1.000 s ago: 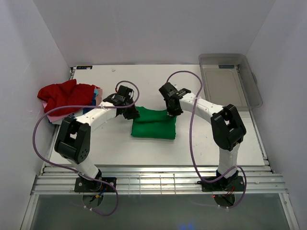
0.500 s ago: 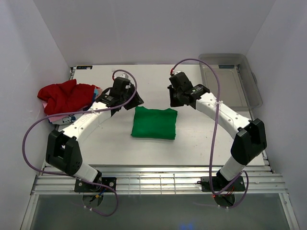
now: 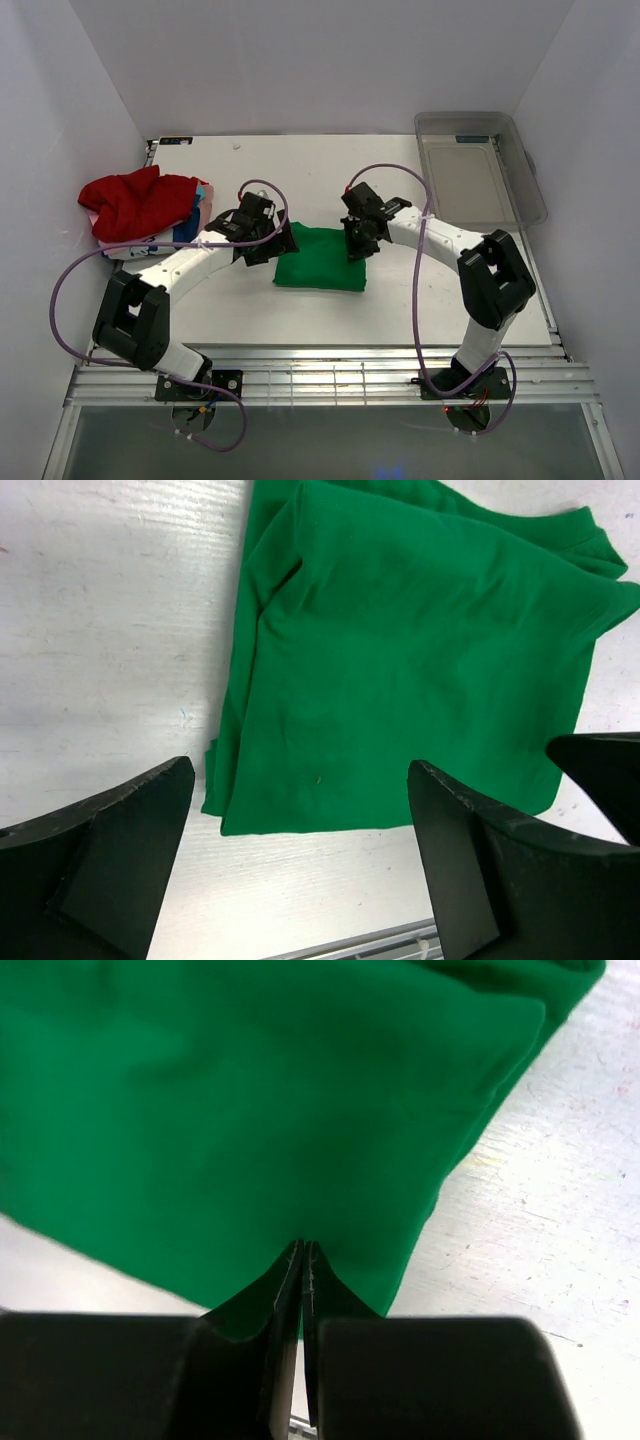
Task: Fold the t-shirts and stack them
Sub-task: Fold the tshirt, then neatly place the folded tshirt to the corner
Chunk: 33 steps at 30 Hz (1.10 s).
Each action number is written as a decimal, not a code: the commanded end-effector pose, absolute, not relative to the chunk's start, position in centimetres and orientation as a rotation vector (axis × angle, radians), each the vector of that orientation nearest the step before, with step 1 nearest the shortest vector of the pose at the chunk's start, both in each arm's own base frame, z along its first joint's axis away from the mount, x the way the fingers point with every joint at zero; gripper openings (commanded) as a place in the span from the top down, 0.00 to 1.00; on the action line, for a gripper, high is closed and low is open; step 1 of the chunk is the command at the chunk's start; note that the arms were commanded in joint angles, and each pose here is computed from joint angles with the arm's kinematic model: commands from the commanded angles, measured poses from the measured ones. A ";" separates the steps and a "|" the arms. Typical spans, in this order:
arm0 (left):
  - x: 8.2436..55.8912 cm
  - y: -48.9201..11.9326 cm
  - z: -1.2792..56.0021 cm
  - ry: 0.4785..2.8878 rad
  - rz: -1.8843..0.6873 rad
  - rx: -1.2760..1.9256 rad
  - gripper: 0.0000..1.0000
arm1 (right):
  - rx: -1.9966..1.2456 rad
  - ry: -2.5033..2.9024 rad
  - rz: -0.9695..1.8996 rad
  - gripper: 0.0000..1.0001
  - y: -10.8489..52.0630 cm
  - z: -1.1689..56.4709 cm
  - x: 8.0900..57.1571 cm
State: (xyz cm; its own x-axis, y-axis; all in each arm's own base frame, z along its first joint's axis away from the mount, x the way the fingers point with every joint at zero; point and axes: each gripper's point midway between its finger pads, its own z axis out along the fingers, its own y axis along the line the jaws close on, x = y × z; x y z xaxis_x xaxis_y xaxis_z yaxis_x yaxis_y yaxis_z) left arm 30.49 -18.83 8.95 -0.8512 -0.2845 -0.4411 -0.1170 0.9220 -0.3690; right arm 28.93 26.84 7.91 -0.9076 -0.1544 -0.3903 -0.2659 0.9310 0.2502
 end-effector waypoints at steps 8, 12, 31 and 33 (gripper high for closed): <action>31.8 -18.2 8.3 2.530 -0.550 -0.242 0.02 | -0.274 2.874 0.255 0.92 24.8 2.6 26.8; 32.0 -18.2 7.0 2.537 -0.560 -0.205 0.02 | -0.274 2.885 0.241 0.92 24.7 2.0 26.8; 31.4 -20.3 0.7 2.594 -0.756 -0.221 0.02 | -0.307 2.884 0.219 0.92 25.6 2.3 26.9; 30.5 -21.1 0.2 2.618 -0.801 -0.232 0.02 | -0.313 2.888 0.223 0.92 25.7 2.0 26.9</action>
State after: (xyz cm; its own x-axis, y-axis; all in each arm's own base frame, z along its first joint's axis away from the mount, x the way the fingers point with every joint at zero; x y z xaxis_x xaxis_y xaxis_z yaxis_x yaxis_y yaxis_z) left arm 34.05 -21.01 4.16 -0.8459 -0.2822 -0.4526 0.0313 0.8208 -0.5703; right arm 27.07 25.33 2.58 -0.9473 -0.1828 -0.2629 -0.2240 0.9650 0.1363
